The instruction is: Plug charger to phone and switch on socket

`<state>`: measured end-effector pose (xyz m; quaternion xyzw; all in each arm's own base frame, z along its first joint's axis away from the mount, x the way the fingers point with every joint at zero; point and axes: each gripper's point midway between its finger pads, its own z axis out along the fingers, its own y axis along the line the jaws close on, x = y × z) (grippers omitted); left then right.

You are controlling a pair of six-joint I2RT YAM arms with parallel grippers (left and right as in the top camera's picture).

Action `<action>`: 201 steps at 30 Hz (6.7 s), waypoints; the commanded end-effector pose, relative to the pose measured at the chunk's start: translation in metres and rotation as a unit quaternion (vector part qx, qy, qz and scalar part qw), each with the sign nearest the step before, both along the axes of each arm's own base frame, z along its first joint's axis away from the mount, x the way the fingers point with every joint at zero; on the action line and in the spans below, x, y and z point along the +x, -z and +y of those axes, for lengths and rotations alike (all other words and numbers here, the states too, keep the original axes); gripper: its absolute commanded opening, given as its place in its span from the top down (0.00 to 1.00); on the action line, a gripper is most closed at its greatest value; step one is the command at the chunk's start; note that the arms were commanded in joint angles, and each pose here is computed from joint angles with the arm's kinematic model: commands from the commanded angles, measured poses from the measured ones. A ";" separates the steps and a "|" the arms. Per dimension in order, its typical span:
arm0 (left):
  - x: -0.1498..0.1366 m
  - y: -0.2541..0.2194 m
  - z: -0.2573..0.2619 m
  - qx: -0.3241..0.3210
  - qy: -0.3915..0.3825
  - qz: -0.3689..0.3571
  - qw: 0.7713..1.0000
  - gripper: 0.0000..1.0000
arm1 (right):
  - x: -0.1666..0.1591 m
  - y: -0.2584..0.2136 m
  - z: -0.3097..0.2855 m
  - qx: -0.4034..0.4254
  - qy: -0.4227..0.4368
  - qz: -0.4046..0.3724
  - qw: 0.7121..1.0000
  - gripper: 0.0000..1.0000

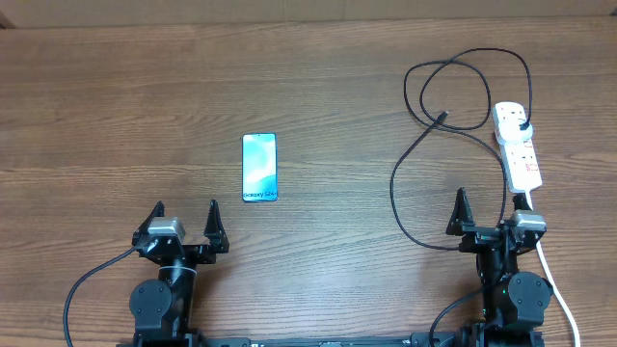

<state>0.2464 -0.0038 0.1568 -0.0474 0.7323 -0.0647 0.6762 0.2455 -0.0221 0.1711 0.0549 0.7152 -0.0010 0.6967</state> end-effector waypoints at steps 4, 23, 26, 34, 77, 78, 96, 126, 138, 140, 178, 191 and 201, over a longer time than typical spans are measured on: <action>0.000 0.001 -0.001 0.007 0.003 -0.001 1.000 0.00 | 0.000 0.001 -0.001 -0.001 0.003 -0.003 1.000 0.00; 0.000 0.001 -0.001 0.007 0.003 -0.001 1.000 0.00 | 0.000 0.001 -0.001 -0.001 0.003 -0.003 1.000 0.00; 0.000 0.001 -0.001 0.007 0.003 -0.001 1.000 0.00 | 0.000 0.001 -0.001 -0.001 0.003 -0.003 1.000 0.00; 0.000 0.001 -0.001 0.007 0.003 -0.001 1.000 0.00 | 0.000 0.001 -0.001 -0.001 0.003 -0.003 1.000 0.00; 0.000 0.001 0.000 0.008 0.000 -0.001 1.000 0.00 | 0.000 0.001 -0.001 -0.001 0.003 -0.003 1.000 0.00; 0.000 0.001 0.000 0.008 0.000 -0.001 1.000 0.00 | 0.000 0.001 -0.001 -0.001 0.003 -0.003 1.000 0.00; -0.001 -0.041 0.015 0.080 -0.046 -0.085 0.992 0.00 | 0.000 0.001 -0.001 -0.001 0.003 -0.003 1.000 0.00; -0.021 -0.123 0.004 -0.129 0.006 -0.221 0.967 0.00 | 0.000 0.001 -0.001 -0.001 0.003 -0.003 1.000 0.00; -0.004 -0.150 0.012 -0.119 -0.021 -0.191 0.974 0.01 | 0.000 0.001 -0.001 -0.001 0.003 -0.003 1.000 0.00; 0.005 -0.153 0.009 -0.117 -0.015 -0.173 0.978 0.00 | 0.000 0.001 -0.001 -0.001 0.003 -0.003 1.000 0.00; 0.096 -0.152 -0.116 -0.126 0.360 0.069 0.922 0.00 | 0.000 0.001 -0.001 -0.001 0.003 -0.003 1.000 0.00; 0.114 -0.109 -0.094 -0.103 0.154 0.198 0.962 0.00 | 0.000 0.001 -0.001 -0.001 0.003 -0.003 1.000 0.00; 0.130 -0.065 -0.110 -0.073 0.114 0.329 0.935 0.00 | 0.000 0.001 -0.001 -0.001 0.003 -0.003 1.000 0.00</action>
